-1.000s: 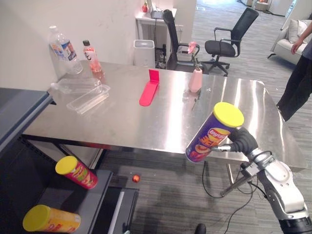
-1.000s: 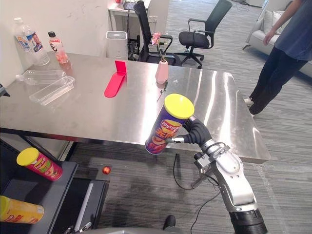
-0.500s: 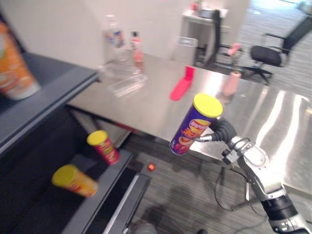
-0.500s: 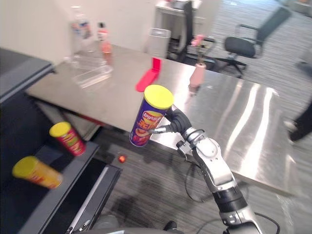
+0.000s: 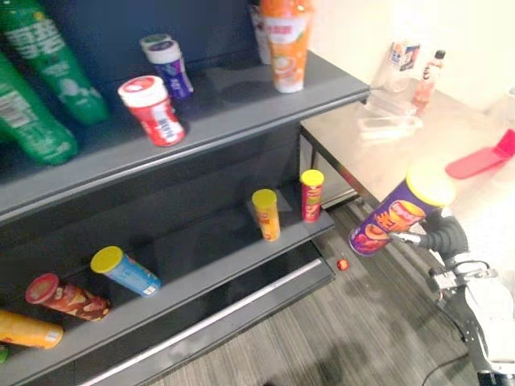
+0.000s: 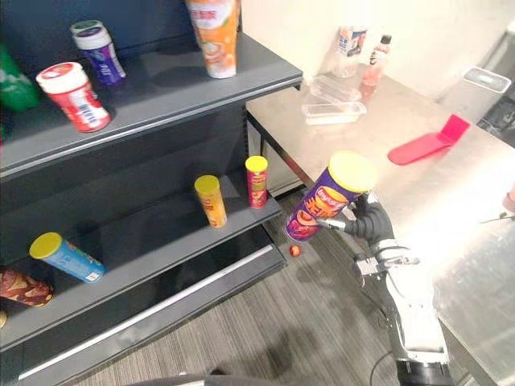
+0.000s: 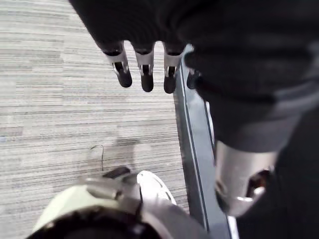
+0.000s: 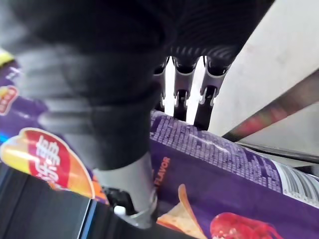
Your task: Put the gum and the chips on the shelf.
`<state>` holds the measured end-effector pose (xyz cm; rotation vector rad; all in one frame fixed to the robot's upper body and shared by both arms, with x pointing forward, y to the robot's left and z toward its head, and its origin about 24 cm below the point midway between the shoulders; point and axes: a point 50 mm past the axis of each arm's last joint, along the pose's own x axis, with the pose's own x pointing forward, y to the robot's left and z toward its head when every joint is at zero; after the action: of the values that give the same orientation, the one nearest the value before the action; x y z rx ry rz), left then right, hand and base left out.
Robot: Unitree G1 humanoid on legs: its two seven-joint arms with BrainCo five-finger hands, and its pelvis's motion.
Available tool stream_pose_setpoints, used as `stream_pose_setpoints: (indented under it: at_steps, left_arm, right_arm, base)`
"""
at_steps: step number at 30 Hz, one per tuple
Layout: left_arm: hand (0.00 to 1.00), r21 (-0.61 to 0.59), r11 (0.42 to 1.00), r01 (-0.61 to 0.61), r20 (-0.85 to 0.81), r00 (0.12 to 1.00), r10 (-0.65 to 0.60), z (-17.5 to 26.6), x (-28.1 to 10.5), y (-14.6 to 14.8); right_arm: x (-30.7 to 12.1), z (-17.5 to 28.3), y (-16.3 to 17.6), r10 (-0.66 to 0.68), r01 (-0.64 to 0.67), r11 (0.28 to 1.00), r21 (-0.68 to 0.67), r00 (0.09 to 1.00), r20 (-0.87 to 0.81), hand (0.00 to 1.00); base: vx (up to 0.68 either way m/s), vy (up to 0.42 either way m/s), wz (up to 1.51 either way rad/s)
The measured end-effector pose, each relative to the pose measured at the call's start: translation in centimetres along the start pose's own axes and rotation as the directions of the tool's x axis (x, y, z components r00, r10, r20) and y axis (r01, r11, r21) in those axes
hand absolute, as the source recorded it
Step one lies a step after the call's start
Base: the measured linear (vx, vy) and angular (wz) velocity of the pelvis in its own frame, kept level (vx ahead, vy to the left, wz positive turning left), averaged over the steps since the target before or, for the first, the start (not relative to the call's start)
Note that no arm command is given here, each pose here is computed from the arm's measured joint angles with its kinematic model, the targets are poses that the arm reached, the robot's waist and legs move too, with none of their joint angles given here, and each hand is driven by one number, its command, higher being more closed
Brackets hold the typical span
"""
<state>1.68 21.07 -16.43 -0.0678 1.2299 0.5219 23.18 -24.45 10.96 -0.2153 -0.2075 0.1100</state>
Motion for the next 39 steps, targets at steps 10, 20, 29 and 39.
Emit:
stream_pose_setpoints:
  at_steps: [10, 20, 29, 39]
  left_arm:
    - [0.0, 0.053, 0.998, -0.022, 0.021, 1.0, 0.021, -0.2, 0.0, 1.0]
    - [0.0, 0.094, 0.995, -0.019, 0.031, 0.999, 0.016, 3.4, 1.1, 2.0]
    - [0.0, 0.003, 1.0, -0.007, -0.032, 0.999, 0.007, 0.7, 0.4, 1.5]
    - [0.0, -0.076, 0.997, 0.016, -0.011, 1.0, -0.017, -0.1, 0.0, 0.7]
  right_arm:
    - [-0.5, -1.4, 0.4, -0.045, 0.046, 0.999, 0.007, 0.998, -0.044, 1.0]
    - [-3.2, -1.9, -0.4, -0.205, 0.206, 0.978, 0.021, 0.977, -0.052, 1.0]
    - [-0.2, -2.5, 4.3, 0.048, -0.044, 0.994, 0.103, 0.998, -0.03, 1.0]
    - [0.4, -3.0, 6.1, 0.164, -0.157, 0.979, 0.129, 0.986, -0.042, 1.0]
  base:
    - [-0.08, 0.044, 0.31]
    - [-0.07, 0.023, 1.26]
    - [0.01, -0.042, 0.79]
    - [0.07, -0.121, 0.08]
